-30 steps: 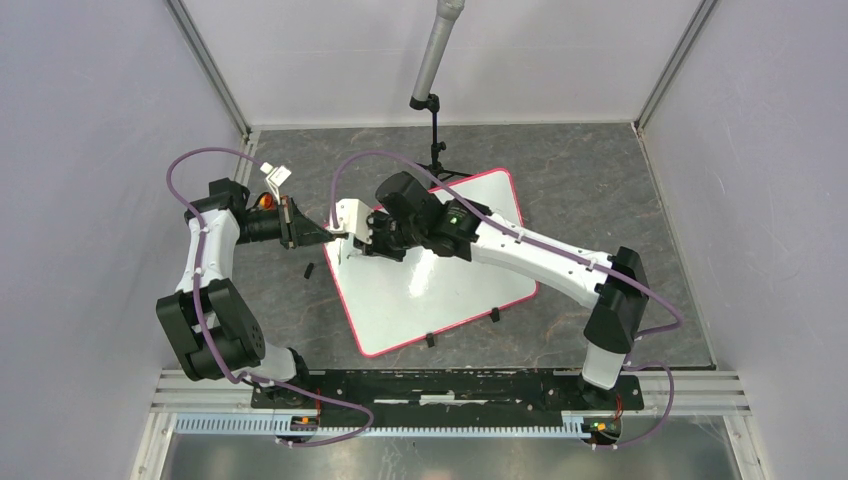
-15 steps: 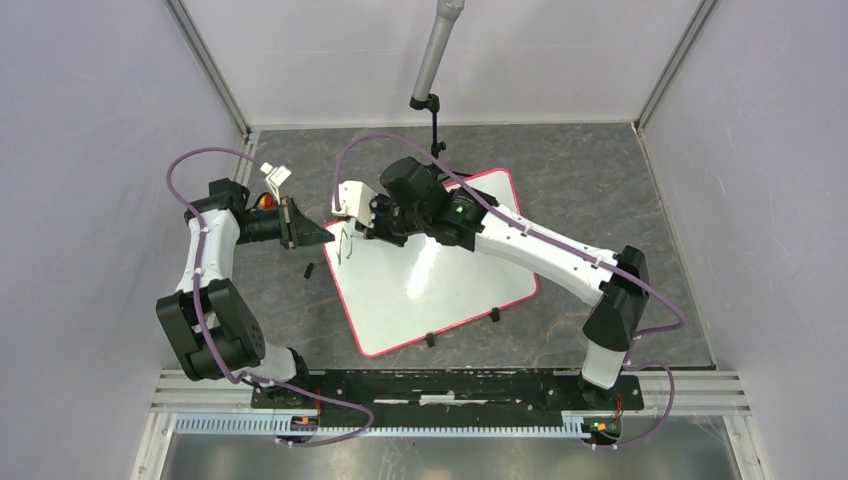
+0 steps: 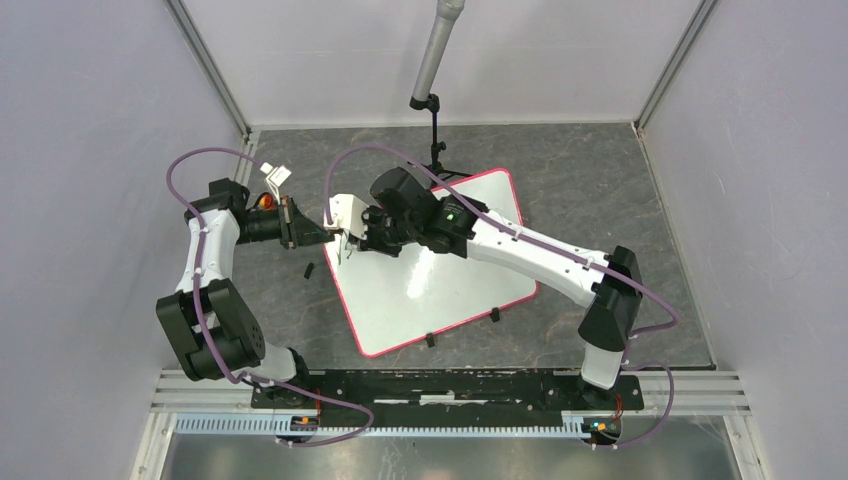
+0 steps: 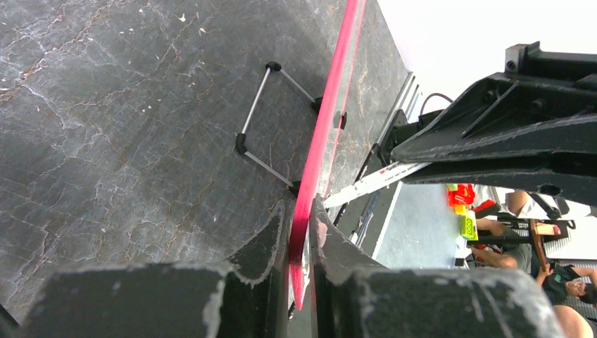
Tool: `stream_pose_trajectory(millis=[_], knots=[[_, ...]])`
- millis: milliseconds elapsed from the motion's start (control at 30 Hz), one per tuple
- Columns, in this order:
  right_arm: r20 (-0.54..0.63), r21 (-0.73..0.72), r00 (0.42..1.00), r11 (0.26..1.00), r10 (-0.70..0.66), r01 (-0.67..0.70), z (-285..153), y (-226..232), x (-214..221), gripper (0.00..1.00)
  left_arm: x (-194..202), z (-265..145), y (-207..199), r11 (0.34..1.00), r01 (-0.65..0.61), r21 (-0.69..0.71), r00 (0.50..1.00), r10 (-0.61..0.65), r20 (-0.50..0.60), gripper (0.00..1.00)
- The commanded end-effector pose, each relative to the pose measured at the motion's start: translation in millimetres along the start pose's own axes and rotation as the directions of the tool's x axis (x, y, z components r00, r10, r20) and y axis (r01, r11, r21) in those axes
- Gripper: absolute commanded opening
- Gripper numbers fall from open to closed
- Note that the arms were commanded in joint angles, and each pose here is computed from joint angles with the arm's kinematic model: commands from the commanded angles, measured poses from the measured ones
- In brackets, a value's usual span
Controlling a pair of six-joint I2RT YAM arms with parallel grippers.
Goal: Write a sentence on the whiteboard
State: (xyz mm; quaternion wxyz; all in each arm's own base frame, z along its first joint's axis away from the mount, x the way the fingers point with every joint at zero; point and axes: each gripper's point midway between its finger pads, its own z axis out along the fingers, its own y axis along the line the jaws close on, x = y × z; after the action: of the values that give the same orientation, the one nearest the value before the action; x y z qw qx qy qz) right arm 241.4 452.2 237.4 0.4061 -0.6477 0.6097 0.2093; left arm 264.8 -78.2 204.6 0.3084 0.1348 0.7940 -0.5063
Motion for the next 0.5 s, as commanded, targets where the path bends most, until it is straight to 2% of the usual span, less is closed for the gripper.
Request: stream_pose_trajectory(millis=[0, 233, 467], knots=[[-0.016, -0.02, 1.0, 1.0, 0.002, -0.002, 1, 8, 11, 0.0, -5, -3, -4, 0.997, -0.071, -0.007, 0.997, 0.071, 0.015, 0.03], [-0.037, -0.021, 0.999, 1.0, 0.001, -0.002, -5, 13, 23, 0.0, -5, -3, -3, 0.998, -0.07, -0.007, 0.997, 0.07, 0.016, 0.03], [-0.018, 0.039, 1.0, 0.999, -0.009, 0.01, -19, -5, 12, 0.0, -5, -3, -4, 0.997, -0.072, -0.008, 0.997, 0.072, 0.017, 0.02]])
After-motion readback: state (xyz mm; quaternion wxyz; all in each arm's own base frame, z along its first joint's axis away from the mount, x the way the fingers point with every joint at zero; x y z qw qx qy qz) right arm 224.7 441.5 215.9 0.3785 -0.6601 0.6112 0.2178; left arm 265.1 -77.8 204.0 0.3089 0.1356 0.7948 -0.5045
